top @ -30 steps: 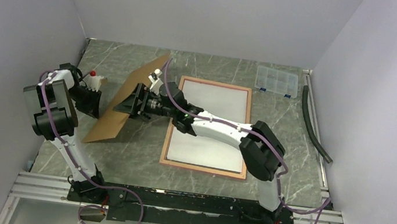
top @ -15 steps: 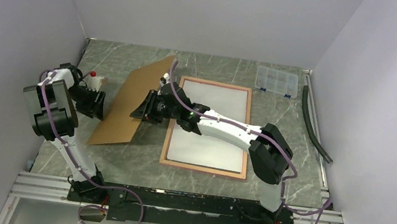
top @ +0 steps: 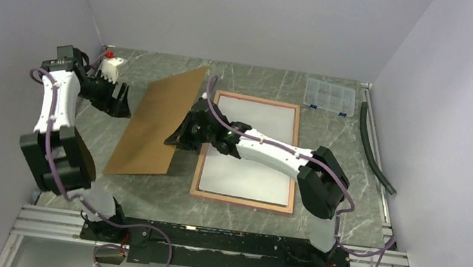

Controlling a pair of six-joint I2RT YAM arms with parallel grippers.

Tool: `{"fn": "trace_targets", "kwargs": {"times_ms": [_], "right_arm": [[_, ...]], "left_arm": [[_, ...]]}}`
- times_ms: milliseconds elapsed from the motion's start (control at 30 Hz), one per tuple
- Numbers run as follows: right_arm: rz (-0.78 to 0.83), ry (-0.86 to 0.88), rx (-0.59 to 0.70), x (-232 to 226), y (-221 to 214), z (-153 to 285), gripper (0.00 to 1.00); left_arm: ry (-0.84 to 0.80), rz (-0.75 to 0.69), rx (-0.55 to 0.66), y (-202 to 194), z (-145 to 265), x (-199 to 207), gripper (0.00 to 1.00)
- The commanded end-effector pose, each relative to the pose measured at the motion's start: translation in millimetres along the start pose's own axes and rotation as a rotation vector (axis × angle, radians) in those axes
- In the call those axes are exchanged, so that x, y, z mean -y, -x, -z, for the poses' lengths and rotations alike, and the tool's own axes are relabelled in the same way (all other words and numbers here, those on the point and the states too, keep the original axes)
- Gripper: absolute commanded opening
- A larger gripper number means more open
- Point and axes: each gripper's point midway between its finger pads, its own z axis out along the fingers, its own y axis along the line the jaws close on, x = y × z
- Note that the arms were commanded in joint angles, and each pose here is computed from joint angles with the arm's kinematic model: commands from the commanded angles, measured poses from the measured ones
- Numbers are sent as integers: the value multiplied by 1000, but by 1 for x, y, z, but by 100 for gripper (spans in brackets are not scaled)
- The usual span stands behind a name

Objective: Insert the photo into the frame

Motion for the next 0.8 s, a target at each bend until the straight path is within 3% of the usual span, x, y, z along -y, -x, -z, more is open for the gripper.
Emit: {"fn": "trace_targets", "kwargs": {"times_ms": [0, 200, 367, 533, 700, 767], "right_arm": [[-7, 155, 130, -69, 50, 37, 2], [-203, 206, 173, -70, 91, 52, 2], [-303, 214, 190, -85, 116, 58, 1], [-368, 295, 147, -105, 117, 62, 1], [-359, 311, 105, -120, 100, 67, 1], [-364, 325, 97, -123, 95, 71, 1]], "left_arm": [[-139, -293, 198, 30, 47, 86, 82], [-168, -703, 419, 20, 82, 159, 94], [-174, -797, 444, 6, 92, 186, 95], [-117, -930, 446, -8, 86, 187, 93], [80, -1047, 531, 22, 87, 168, 93], [76, -1109, 513, 25, 84, 170, 93]]}}
